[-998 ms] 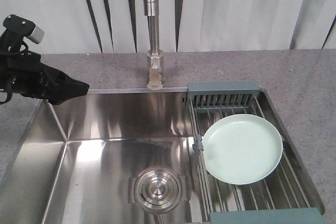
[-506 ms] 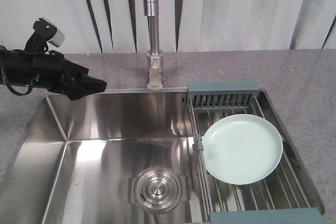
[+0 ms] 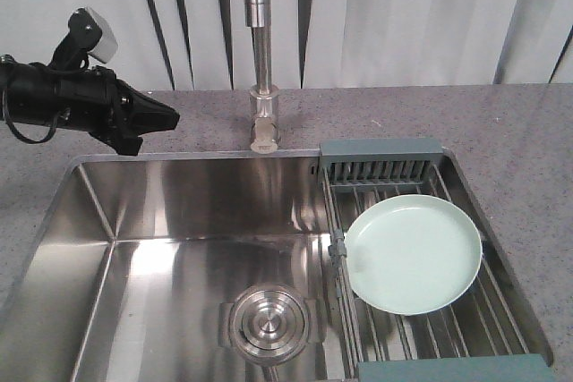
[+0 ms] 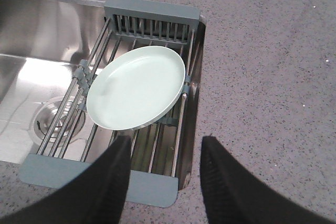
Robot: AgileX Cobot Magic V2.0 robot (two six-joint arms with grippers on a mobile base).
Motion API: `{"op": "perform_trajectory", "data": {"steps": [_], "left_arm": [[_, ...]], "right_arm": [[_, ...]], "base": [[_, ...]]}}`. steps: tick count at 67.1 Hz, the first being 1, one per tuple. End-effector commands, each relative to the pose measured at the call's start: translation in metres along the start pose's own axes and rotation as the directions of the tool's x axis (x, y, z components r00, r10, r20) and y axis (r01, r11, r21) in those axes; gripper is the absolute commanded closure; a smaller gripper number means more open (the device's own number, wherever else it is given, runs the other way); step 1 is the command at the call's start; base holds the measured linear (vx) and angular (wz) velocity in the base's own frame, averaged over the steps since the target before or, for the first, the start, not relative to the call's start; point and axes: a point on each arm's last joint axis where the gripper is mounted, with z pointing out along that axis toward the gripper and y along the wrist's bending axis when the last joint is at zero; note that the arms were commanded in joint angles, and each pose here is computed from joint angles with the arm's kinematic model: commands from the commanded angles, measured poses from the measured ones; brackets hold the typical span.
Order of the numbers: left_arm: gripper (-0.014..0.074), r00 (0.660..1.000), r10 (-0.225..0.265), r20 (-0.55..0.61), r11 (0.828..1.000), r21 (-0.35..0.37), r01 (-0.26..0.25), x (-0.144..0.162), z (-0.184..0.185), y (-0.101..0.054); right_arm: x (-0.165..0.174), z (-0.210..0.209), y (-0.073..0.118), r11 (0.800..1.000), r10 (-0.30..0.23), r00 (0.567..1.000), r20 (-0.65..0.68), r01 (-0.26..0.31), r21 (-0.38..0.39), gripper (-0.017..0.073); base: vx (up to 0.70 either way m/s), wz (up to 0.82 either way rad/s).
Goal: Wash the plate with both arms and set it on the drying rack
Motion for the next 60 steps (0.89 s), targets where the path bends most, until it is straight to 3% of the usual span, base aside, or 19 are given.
{"op": "perform_trajectory", "data": {"steps": [1,26,38,60], "left_arm": [[0.0603,0.993,0.028,0.111,1.000,-0.006,-0.028,-0.028,-0.015,-0.009],[0.0601,0.979,0.173,0.109,0.980,0.086,-0.182,-0.032,0.021,-0.034],[0.0601,0.975,0.170,0.141,0.972,0.137,-0.190,-0.028,0.047,-0.040],[0.0601,0.956,0.207,0.206,0.964,0.125,-0.235,-0.026,0.083,-0.042]], "right_arm": [[-0.011,-0.004,-0.001,1.000,-0.005,0.997,0.075,0.004,0.012,0.0240],[-0.011,-0.004,-0.001,1.000,-0.005,0.997,0.076,0.004,0.012,0.0240],[-0.011,-0.004,-0.001,1.000,-0.005,0.997,0.076,0.004,0.012,0.0240],[-0.011,-0.004,-0.001,1.000,-0.005,0.997,0.076,0.004,0.012,0.0240]], "base": [[0.00,0.00],[0.00,0.00],[0.00,0.00],[0.00,0.00]]}}
